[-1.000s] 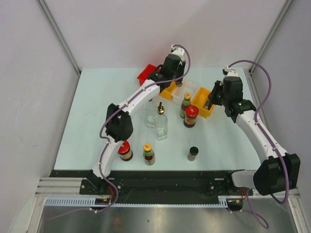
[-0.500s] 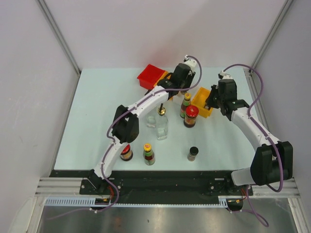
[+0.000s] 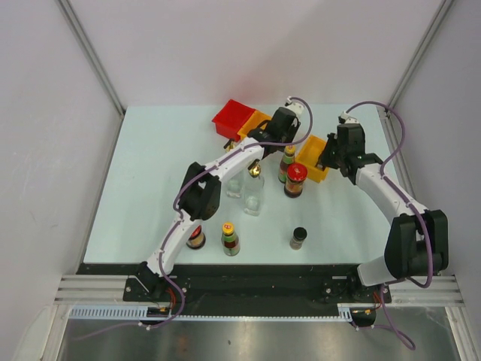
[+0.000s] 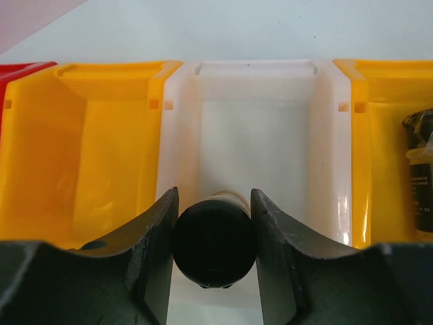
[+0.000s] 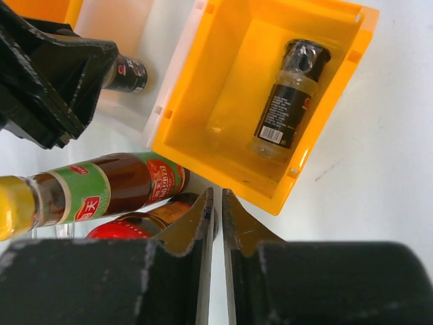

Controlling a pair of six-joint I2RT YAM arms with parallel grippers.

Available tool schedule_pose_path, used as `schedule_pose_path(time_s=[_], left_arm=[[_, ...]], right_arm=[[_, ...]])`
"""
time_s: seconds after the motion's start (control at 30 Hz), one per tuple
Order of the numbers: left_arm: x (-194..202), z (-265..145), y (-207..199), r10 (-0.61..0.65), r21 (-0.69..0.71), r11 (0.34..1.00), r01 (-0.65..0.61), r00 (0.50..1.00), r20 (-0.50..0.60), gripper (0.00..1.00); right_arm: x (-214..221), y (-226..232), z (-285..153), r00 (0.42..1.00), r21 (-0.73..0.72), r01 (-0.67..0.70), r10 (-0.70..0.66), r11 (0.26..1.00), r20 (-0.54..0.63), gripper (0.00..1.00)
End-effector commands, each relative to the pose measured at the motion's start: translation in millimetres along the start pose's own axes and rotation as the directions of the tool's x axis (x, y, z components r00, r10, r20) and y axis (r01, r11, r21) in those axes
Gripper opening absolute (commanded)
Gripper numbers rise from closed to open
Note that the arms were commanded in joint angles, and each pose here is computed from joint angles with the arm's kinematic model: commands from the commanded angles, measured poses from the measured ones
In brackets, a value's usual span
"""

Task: Organize the condiment bottles
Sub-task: Place the bottle in the storage box.

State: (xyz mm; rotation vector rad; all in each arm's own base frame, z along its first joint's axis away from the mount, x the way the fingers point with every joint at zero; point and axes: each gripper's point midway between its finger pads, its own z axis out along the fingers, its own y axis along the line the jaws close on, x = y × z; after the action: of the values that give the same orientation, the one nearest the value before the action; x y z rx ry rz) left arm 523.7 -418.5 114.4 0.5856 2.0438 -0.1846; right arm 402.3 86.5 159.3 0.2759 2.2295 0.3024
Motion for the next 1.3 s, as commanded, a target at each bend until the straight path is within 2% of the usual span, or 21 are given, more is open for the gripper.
schedule_pose_path(time_s=[0.0, 0.03, 0.23, 0.4, 0.6, 0.63, 0.9, 0.93, 1.27], left_arm=[[-33, -9, 5, 0.013, -0.024, 1.0, -0.011, 0.996, 0.087, 0.09], [-32, -8, 5, 0.015, -0.024, 1.0, -0.013, 0.996, 0.085, 0.15], [-26, -3, 7, 0.017, -0.036, 0.999, -0.015, 0.997, 0.077, 0.25], [-27, 0, 11, -0.006, -0.032, 0.999, 0.009, 0.997, 0.081, 0.27], [-21, 5, 14, -0.05, -0.009, 0.999, 0.051, 0.997, 0.066, 0.35], [-20, 5, 15, -0.052, -0.006, 0.999, 0.052, 0.997, 0.061, 0.4], [-12, 10, 15, -0.055, 0.005, 0.998, 0.055, 0.997, 0.046, 0.57], [-12, 11, 16, -0.056, 0.004, 0.998, 0.056, 0.997, 0.045, 0.62], [-29, 3, 18, -0.066, 0.004, 0.998, 0.066, 0.994, 0.085, 0.78]], right_arm=[[-7, -1, 5, 0.999, 0.001, -0.021, 0.021, 1.0, 0.033, 0.14], [-7, -1, 5, 0.999, 0.001, -0.021, 0.021, 1.0, 0.033, 0.14], [-6, -1, 6, 0.999, 0.004, -0.02, 0.02, 1.0, 0.031, 0.15], [-7, -2, 8, 0.999, 0.005, -0.023, 0.023, 1.0, 0.033, 0.15], [-6, -1, 11, 0.999, 0.003, -0.026, 0.026, 1.0, 0.031, 0.15], [-5, -2, 12, 0.999, 0.005, -0.024, 0.024, 1.0, 0.028, 0.15], [-4, -2, 15, 0.999, 0.002, -0.028, 0.028, 1.0, 0.025, 0.16], [-4, -1, 15, 0.999, 0.001, -0.029, 0.029, 1.0, 0.025, 0.16], [-7, -2, 16, 0.999, 0.003, -0.029, 0.029, 1.0, 0.037, 0.17]])
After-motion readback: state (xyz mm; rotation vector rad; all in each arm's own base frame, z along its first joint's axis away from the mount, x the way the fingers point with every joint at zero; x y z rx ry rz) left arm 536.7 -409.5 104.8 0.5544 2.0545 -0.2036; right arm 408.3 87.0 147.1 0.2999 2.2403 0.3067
